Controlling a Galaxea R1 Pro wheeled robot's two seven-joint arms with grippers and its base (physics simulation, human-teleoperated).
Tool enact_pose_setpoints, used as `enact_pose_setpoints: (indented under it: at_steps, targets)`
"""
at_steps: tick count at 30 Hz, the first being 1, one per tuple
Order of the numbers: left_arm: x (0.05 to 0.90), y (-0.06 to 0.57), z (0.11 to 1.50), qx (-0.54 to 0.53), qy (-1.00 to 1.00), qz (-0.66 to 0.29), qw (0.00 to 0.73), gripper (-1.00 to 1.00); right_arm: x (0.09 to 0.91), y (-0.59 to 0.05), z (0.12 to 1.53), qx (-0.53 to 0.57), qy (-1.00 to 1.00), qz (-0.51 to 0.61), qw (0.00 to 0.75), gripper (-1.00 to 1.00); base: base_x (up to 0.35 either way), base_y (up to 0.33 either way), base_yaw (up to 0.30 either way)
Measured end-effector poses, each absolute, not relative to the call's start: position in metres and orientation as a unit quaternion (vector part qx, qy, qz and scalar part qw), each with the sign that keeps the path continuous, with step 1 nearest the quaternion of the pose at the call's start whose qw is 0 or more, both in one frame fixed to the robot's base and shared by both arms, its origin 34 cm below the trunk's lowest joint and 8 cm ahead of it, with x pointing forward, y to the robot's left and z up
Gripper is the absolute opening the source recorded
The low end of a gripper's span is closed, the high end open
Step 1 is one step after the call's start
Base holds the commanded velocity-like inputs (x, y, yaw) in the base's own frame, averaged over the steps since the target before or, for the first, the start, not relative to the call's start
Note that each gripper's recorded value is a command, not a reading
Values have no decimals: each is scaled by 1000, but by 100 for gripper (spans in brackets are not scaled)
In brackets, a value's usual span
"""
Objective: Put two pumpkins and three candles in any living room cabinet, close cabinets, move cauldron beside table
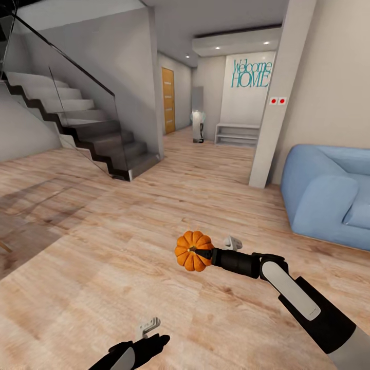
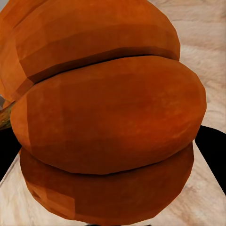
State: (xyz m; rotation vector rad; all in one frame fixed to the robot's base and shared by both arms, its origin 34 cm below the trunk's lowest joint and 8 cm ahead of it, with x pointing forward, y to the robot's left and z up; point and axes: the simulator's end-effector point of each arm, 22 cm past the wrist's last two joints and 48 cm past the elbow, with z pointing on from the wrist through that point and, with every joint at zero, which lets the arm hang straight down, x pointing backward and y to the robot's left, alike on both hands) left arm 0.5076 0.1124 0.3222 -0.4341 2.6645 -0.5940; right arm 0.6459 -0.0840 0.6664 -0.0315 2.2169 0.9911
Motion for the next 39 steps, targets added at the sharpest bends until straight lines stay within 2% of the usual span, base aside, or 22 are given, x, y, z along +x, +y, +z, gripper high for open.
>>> enact_pose_setpoints:
  at_steps: [39]
  targets:
    - [487, 126, 234, -157, 947, -204, 189, 100, 624, -86, 578, -11, 857, 381, 348, -100, 0, 0, 0]
